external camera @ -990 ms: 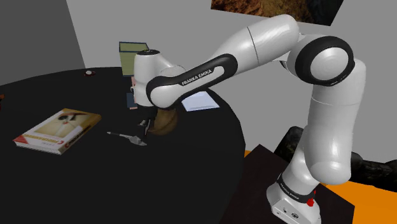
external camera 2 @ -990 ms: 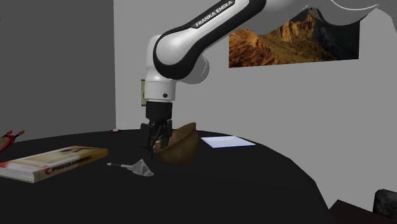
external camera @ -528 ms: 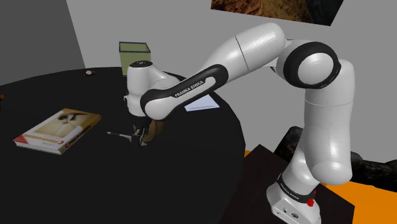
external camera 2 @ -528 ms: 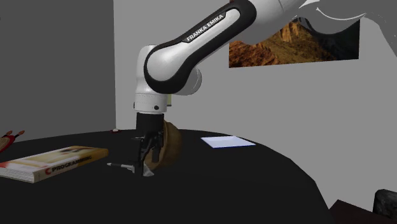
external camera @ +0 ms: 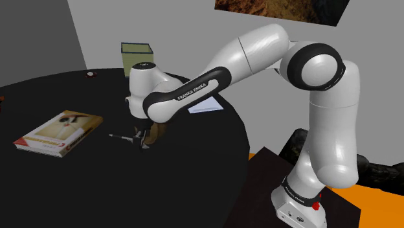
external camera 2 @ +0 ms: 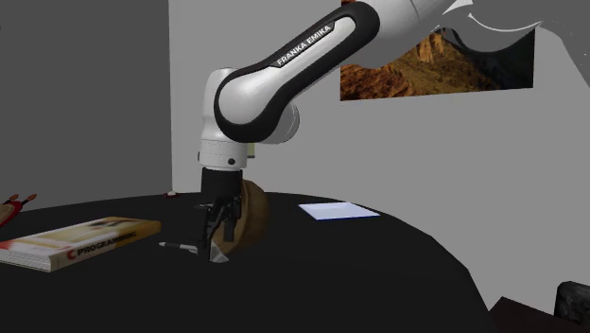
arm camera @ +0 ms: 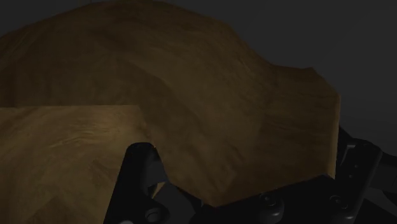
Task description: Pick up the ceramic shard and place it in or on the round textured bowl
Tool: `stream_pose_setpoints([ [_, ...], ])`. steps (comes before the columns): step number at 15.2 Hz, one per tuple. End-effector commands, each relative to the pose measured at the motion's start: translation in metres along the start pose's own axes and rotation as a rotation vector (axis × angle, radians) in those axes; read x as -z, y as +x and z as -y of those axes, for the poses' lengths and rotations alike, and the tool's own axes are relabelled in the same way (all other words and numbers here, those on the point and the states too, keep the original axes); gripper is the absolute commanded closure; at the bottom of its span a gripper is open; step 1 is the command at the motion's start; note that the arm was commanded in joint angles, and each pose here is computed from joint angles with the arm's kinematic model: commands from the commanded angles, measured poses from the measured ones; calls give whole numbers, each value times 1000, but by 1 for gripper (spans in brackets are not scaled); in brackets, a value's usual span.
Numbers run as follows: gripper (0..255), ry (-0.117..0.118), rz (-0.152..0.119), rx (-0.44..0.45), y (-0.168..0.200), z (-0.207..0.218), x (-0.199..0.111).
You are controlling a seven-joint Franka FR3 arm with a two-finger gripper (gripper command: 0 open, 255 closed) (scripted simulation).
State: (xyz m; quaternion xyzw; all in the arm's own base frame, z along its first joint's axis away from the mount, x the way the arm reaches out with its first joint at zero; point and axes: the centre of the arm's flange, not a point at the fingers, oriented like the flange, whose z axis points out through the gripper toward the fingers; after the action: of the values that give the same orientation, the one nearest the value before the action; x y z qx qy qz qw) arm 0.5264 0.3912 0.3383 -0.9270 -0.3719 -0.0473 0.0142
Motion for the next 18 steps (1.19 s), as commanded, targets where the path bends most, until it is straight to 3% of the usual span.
stream_pose_setpoints([
  [1, 0, 8, 29, -1, -3, 1, -14],
  [2, 0, 8, 29, -1, -3, 1, -14],
  [3, 255, 7, 29, -1, -5, 2, -12],
  [11, 255, 7, 29, -1, -7, 0, -18],
  [18, 255, 8, 29, -1, 0, 1, 17],
])
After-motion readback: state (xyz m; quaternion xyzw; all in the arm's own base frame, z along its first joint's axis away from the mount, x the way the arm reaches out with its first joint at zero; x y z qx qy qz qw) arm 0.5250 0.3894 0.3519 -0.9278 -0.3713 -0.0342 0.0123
